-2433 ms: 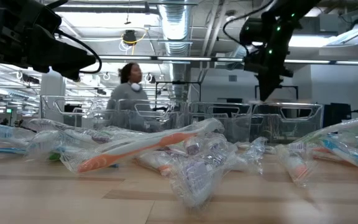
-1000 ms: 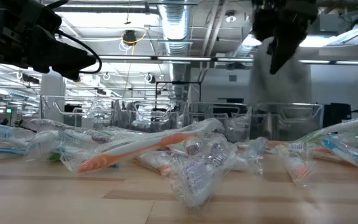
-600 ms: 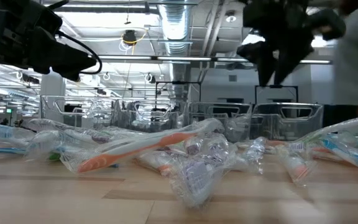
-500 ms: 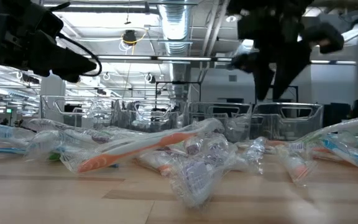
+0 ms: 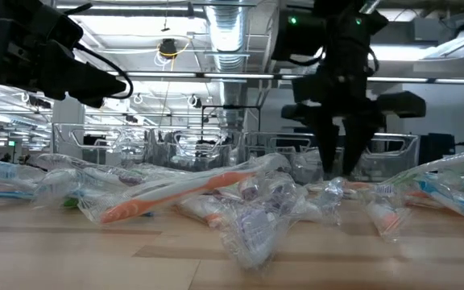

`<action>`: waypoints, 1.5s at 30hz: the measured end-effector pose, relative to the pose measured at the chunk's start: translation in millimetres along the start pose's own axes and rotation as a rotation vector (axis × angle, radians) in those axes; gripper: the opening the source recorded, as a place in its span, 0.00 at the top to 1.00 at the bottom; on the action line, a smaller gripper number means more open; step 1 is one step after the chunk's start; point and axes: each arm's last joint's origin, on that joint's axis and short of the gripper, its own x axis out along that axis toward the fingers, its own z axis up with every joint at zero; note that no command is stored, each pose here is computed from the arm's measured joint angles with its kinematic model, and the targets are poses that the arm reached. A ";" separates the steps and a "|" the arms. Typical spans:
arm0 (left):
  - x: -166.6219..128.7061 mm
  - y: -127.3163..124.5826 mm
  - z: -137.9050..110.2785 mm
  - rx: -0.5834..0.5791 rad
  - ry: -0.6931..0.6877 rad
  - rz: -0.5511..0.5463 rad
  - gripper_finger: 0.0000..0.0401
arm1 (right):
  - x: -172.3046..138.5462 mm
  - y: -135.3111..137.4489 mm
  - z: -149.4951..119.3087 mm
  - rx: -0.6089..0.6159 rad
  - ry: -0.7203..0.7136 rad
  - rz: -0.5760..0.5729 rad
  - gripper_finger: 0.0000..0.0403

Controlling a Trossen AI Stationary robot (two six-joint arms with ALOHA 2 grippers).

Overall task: Pick & Place Toothbrushes
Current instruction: Put the blue toothbrush into the middle right transparent bin

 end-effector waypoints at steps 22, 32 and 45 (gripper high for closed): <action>0.0 0.1 0.1 0.000 -0.002 0.000 0.68 | -2.0 5.7 8.8 -0.109 -0.046 -0.015 0.69; 0.0 0.0 0.3 0.000 -0.003 0.000 0.68 | 16.7 6.6 6.2 -0.205 -0.111 -0.070 0.69; 0.0 0.1 0.3 -0.001 -0.004 0.000 0.68 | 19.8 11.1 0.3 -0.195 -0.065 -0.033 0.69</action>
